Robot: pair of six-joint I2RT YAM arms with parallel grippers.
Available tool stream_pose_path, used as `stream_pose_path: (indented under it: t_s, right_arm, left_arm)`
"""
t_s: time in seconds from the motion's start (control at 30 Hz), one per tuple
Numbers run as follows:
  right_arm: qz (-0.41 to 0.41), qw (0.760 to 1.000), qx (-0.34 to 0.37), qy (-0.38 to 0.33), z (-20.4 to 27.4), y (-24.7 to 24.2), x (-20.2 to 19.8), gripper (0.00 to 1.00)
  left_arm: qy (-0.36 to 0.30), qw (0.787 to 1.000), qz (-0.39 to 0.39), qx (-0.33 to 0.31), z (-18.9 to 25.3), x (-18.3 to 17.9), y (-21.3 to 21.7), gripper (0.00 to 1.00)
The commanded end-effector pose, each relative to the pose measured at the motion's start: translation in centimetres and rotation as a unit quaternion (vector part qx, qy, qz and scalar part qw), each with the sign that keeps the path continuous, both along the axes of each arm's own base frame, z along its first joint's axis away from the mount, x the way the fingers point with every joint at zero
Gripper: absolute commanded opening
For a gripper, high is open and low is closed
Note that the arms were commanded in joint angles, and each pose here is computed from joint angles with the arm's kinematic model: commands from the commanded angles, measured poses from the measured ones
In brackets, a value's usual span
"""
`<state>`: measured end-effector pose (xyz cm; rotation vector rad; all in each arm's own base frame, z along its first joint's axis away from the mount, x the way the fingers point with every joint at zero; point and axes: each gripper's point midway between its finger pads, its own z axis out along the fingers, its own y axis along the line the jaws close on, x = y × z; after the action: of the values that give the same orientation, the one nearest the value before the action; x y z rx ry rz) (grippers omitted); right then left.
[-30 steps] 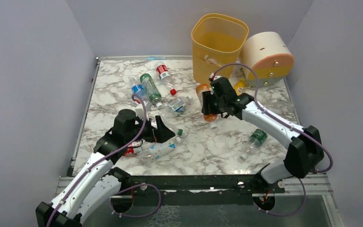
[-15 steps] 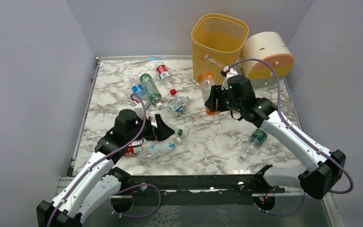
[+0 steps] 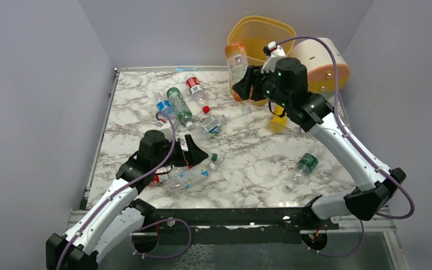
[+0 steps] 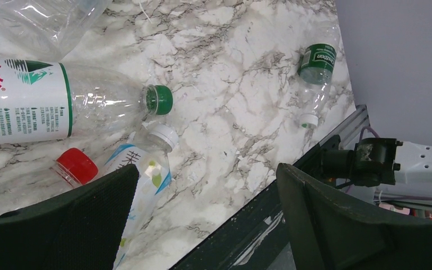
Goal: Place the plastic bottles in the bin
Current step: Place the plastic bottle in the trash bin.
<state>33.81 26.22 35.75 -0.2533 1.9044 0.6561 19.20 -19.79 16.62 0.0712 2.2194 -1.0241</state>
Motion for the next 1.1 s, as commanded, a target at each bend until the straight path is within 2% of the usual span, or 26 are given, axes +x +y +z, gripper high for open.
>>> stream_pose_path:
  t_s: [0.0, 0.23, 0.57, 0.9, 1.07]
  right_arm:
    - [0.019, 0.998, 0.02, -0.063, 5.2, 1.4, 1.3, 0.51]
    - [-0.006, 0.991, 0.033, -0.126, 8.7, 1.6, 4.3, 0.53]
    - [-0.04, 0.985, 0.048, -0.159, 10.2, 0.1, 12.4, 0.53]
    - [-0.089, 0.977, 0.125, -0.147, 9.7, -9.0, 21.3, 0.53]
    - [-0.088, 0.977, 0.125, -0.149, 9.0, -10.6, 24.6, 0.53]
  left_arm:
    - [-0.013, 1.0, 0.017, -0.01, 0.4, 0.7, -0.1, 0.99]
    - [-0.009, 1.0, 0.015, -0.019, 0.7, 0.7, -0.3, 0.99]
    - [0.001, 1.0, 0.019, -0.021, 0.0, 1.3, -0.7, 0.99]
    - [0.013, 1.0, 0.011, -0.018, -0.7, 2.1, -1.5, 0.99]
    - [0.013, 1.0, 0.012, -0.012, -0.7, 2.6, -1.6, 0.99]
